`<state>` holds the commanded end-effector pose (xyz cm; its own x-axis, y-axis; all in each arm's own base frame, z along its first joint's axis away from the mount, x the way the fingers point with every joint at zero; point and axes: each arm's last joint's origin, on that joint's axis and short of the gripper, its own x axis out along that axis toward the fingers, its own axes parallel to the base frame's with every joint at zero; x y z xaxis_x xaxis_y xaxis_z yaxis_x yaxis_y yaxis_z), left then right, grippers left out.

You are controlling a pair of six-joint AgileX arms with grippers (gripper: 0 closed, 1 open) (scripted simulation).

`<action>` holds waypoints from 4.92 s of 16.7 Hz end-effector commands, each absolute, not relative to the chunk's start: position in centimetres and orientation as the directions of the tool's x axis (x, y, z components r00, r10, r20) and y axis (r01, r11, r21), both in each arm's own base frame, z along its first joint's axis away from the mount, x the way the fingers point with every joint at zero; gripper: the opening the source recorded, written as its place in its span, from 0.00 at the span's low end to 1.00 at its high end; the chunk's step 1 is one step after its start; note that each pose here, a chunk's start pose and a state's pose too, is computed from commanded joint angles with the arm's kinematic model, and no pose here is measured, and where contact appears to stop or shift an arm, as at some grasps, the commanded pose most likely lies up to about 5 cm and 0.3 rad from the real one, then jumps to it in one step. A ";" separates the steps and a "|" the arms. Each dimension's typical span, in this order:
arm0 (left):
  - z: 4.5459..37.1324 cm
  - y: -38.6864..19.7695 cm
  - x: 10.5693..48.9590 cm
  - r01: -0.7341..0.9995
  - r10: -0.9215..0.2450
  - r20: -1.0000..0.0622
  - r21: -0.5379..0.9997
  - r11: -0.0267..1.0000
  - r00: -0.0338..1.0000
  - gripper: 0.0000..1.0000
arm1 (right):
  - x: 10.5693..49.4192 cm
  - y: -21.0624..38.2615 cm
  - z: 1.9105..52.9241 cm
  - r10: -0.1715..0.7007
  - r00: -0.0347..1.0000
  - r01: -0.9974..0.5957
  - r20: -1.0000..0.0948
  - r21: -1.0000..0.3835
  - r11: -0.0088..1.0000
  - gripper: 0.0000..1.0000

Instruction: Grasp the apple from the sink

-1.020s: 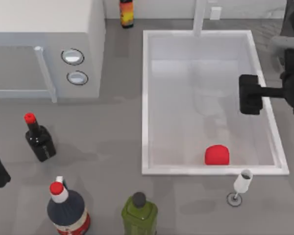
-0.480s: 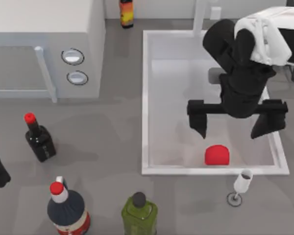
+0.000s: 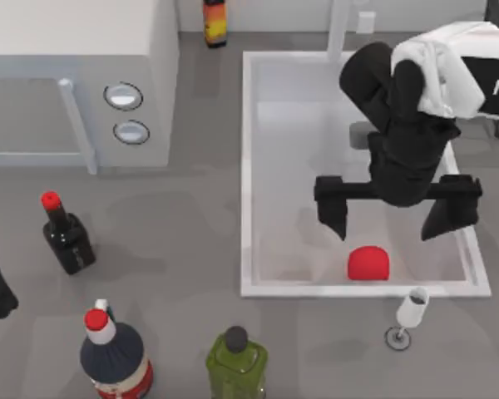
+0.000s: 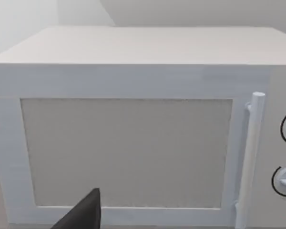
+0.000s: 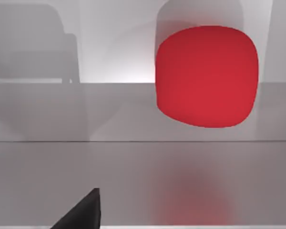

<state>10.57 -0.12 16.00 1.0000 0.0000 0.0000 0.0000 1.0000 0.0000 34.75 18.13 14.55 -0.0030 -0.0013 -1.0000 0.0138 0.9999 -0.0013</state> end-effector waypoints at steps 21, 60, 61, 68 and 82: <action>16.0 -0.1 10.6 0.000 0.000 0.000 0.000 1.000 1.000 1.00 | 34.5 18.2 0.9 0.000 0.000 0.010 -1.000 0.000 1.000 0.55; 16.0 -0.1 10.6 0.000 0.000 0.000 0.000 1.000 1.000 1.00 | 35.0 18.4 28.4 0.000 0.045 0.000 -0.999 0.000 1.000 0.00; 16.0 -0.1 10.6 0.000 0.000 0.000 0.000 1.000 1.000 1.00 | 35.0 18.0 28.5 0.001 0.047 0.001 -0.999 0.001 1.000 0.00; 16.0 -0.1 10.6 0.000 0.000 0.000 0.000 1.000 1.000 1.00 | 31.5 7.8 28.8 -0.007 0.021 0.005 -1.000 -0.007 1.000 0.00; 16.0 -0.1 10.6 0.000 0.000 0.000 0.000 1.000 1.000 1.00 | 24.2 -0.5 26.5 0.000 -0.006 0.009 -1.000 0.000 1.000 0.00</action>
<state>10.57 -0.12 16.00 1.0000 0.0000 0.0000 0.0000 1.0000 0.0000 24.20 -0.52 26.54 -0.0063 -0.0004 -1.0000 0.0086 1.0000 -0.0005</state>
